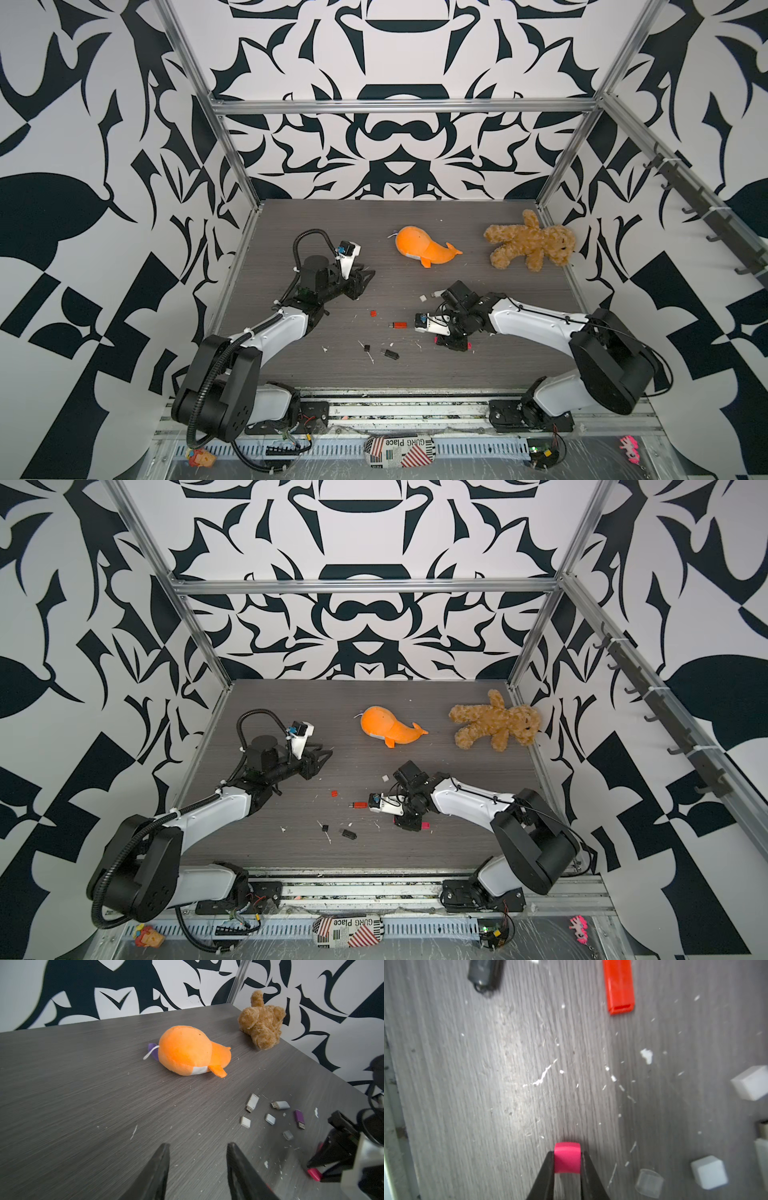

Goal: Close the usb drive cover
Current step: Pick up the cover from the center of the board.

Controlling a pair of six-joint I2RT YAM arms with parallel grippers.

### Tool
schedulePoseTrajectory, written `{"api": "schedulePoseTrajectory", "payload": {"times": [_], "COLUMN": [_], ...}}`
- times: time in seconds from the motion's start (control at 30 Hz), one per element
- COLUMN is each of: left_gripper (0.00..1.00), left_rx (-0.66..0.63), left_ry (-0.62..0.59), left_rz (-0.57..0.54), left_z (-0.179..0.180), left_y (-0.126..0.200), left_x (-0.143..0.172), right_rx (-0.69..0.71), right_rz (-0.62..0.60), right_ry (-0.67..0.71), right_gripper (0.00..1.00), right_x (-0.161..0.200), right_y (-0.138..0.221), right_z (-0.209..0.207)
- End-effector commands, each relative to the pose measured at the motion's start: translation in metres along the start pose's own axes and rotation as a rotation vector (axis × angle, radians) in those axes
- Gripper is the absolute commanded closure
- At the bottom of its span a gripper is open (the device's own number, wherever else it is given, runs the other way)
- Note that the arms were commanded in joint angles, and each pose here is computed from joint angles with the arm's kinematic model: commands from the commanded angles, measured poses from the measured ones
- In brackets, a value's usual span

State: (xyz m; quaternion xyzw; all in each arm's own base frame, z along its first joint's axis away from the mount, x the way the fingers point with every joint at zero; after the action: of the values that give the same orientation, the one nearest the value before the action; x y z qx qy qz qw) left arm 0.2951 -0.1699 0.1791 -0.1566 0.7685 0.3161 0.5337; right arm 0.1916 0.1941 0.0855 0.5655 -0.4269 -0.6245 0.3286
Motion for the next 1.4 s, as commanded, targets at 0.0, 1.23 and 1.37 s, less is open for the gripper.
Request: {"api": "schedulePoseTrajectory", "payload": {"times": [0.0,1.23,1.37], "left_gripper": [0.55,0.71,0.71], "left_rx": [0.175,0.475,0.452], "left_ry": [0.082,0.442,0.436], "left_rz": [0.033,0.248,0.239], "left_z": [-0.017,-0.078,-0.077], "left_y": [-0.005,-0.055,-0.057], "left_x": [0.0,0.029,0.028], "right_rx": [0.058,0.474,0.482], "right_rz": [-0.124,-0.505,-0.518], "right_ry": [0.082,0.429,0.418], "right_gripper": [0.83,0.83,0.83], "right_x": [-0.02,-0.083,-0.084], "right_y": [0.012,0.05,0.05], "right_z": [-0.005,-0.043,-0.044]}}
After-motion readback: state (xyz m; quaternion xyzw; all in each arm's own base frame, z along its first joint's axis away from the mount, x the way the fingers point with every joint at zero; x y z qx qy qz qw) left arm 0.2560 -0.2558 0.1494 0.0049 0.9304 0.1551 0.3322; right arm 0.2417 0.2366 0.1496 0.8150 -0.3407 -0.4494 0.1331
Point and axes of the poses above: each gripper's point midway between its finger pads, its own y axis back along the fingers, its own z axis along the line the jaws close on, x = y × z, the point moved 6 cm from there along y, back along the fingers, and after that the axes turned 2 degrees about -y, right-handed, at the moved point
